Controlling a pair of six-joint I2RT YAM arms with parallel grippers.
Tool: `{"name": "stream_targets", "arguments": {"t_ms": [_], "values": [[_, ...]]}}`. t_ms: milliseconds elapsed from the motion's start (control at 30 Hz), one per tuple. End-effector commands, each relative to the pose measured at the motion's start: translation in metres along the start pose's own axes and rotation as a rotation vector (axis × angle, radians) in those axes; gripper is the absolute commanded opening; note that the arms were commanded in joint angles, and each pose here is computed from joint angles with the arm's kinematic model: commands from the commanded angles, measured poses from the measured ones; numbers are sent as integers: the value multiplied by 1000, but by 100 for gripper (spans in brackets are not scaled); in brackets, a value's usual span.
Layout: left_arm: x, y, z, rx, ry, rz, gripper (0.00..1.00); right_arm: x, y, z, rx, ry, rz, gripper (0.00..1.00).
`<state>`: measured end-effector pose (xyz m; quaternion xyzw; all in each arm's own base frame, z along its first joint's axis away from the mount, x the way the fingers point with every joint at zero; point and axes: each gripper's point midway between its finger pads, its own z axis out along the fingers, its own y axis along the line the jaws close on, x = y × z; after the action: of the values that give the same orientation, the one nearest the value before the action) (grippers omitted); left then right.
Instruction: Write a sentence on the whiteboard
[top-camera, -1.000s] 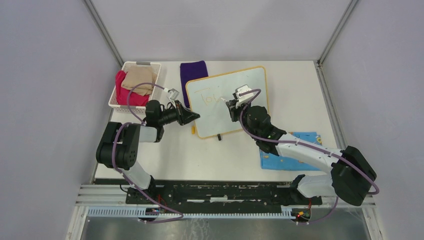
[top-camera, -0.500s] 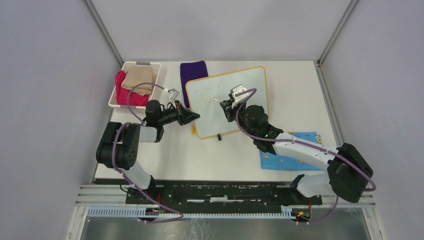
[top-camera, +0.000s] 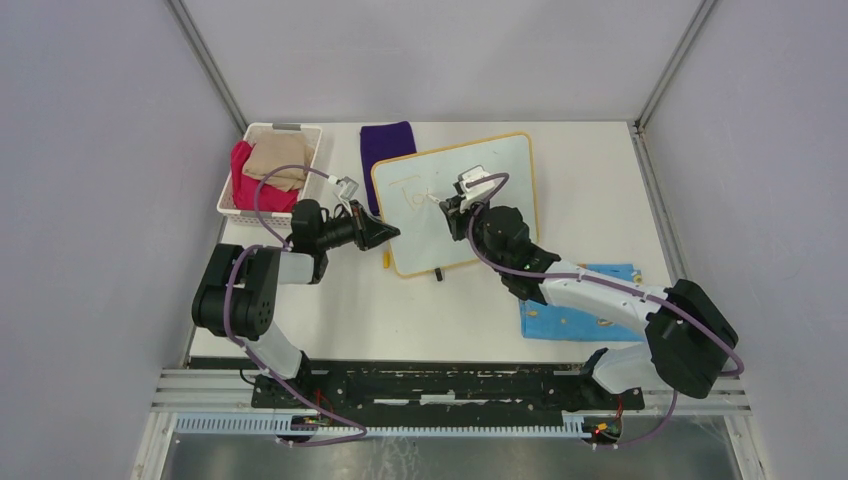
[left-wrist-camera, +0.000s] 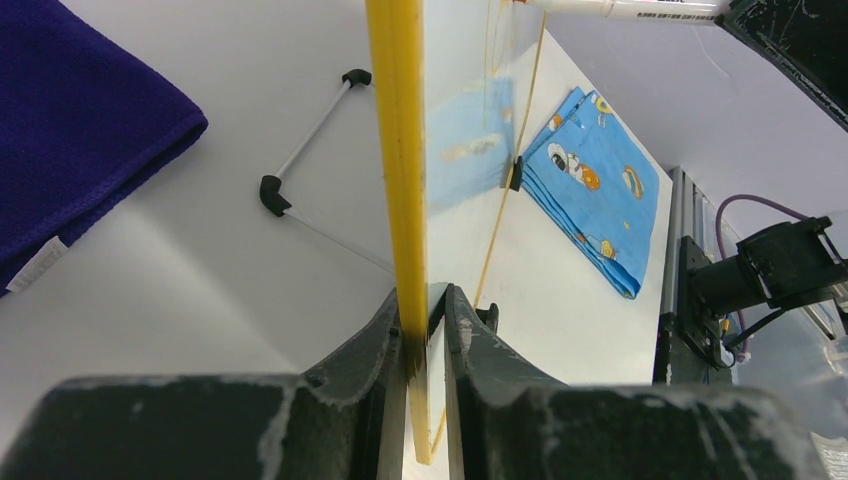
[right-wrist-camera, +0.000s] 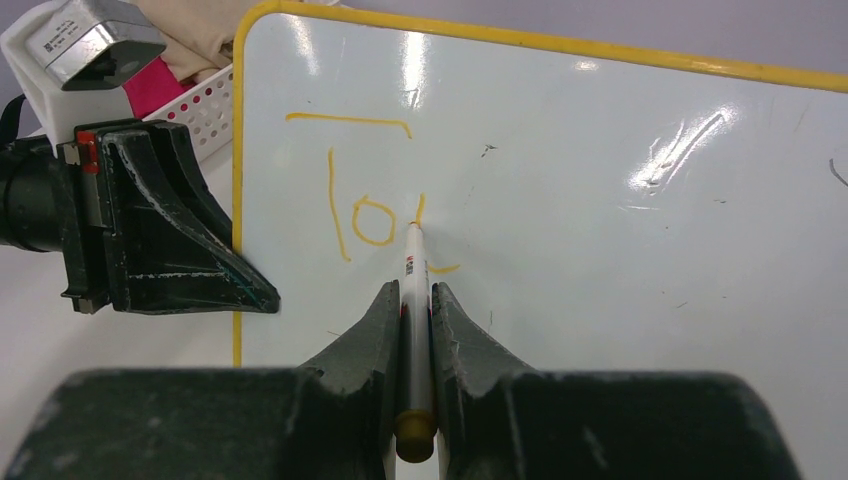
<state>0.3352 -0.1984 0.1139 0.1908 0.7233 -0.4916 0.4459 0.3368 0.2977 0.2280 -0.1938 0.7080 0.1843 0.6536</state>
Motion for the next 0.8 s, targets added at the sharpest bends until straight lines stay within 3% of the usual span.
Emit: {"name": "stream_targets", "arguments": {"t_ms": [0, 267, 600, 767], "values": [[13, 16, 1, -75, 34, 33, 2, -16, -15, 4, 64, -34, 25, 0], [13, 16, 1, -76, 35, 34, 2, -12, -35, -5, 128, -26, 34, 0], [13, 16, 1, -75, 36, 36, 2, -36, -28, -22, 47, -125, 51, 0], [14, 15, 2, -74, 38, 35, 2, -34, -35, -23, 76, -108, 38, 0]]}}
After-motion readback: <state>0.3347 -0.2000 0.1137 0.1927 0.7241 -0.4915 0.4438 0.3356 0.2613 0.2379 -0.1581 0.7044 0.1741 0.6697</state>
